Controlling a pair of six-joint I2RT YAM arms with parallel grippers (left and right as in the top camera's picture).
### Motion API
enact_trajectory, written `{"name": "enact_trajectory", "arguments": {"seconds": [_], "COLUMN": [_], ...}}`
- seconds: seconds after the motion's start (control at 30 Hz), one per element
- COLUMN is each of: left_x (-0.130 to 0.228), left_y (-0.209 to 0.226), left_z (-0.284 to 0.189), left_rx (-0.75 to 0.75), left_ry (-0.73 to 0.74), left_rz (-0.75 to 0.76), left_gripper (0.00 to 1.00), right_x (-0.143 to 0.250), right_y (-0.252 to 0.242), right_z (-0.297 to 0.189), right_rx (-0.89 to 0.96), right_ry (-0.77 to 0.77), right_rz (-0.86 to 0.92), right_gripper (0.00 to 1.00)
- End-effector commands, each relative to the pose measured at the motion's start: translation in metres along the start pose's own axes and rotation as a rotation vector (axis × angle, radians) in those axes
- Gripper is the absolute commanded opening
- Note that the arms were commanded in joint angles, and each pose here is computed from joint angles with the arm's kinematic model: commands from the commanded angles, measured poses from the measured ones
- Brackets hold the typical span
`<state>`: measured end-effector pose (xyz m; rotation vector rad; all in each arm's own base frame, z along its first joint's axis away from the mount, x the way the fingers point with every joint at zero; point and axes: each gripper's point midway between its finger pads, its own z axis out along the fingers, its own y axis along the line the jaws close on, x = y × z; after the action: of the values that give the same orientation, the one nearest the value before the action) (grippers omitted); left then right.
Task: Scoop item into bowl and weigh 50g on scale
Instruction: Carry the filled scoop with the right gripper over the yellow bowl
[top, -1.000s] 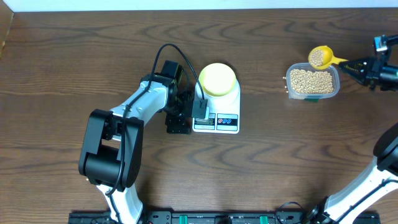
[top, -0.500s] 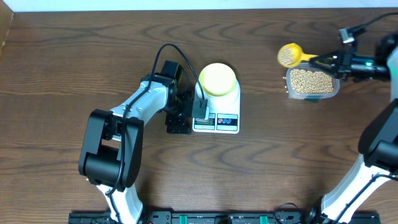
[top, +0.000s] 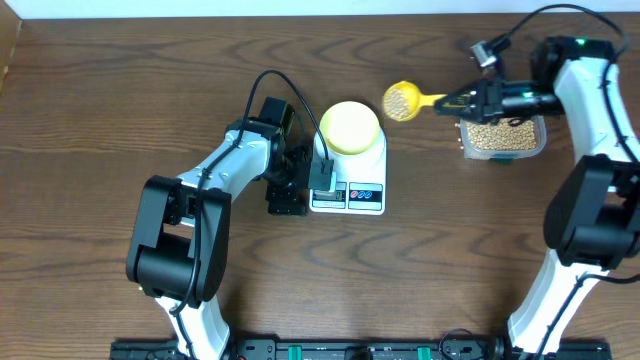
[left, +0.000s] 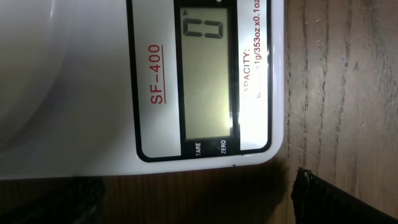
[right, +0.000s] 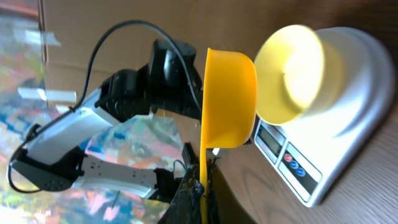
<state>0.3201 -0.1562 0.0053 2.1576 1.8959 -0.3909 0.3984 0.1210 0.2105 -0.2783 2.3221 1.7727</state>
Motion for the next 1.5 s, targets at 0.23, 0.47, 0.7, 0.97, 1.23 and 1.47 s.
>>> {"name": "enact_trajectory", "arguments": {"seconds": [0.23, 0.47, 0.7, 0.97, 1.23, 1.47], "left_x": [-0.003, -0.003, -0.003, -0.003, -0.003, -0.003], "left_y": [-0.008, -0.008, -0.008, -0.008, -0.008, -0.008], "left_z": [0.007, 0.007, 0.007, 0.007, 0.007, 0.007], "left_rx": [0.033, 0.033, 0.033, 0.033, 0.034, 0.034], "left_ry": [-0.016, -0.016, -0.016, -0.016, -0.015, -0.015], "left_rz": [0.011, 0.011, 0.011, 0.011, 0.011, 0.011], "left_gripper": [0.98, 0.98, 0.98, 0.98, 0.98, 0.98], "right_x": [0.002, -0.002, -0.005, -0.002, -0.003, -0.002], "right_y": [0.019, 0.018, 0.014, 0.004, -0.006, -0.026], "right_z": [0.037, 0.042, 0.047, 0.059, 0.073, 0.080], "right_rx": [-0.079, -0.076, -0.057, 0.008, 0.077, 0.203], "right_ry": [0.049, 0.049, 0.056, 0.098, 0.133, 0.173], "right_rz": [-0.051, -0.038, -0.097, -0.155, -0.220, -0.251], "right_gripper": [0.01, 0.01, 0.01, 0.01, 0.01, 0.01]}}
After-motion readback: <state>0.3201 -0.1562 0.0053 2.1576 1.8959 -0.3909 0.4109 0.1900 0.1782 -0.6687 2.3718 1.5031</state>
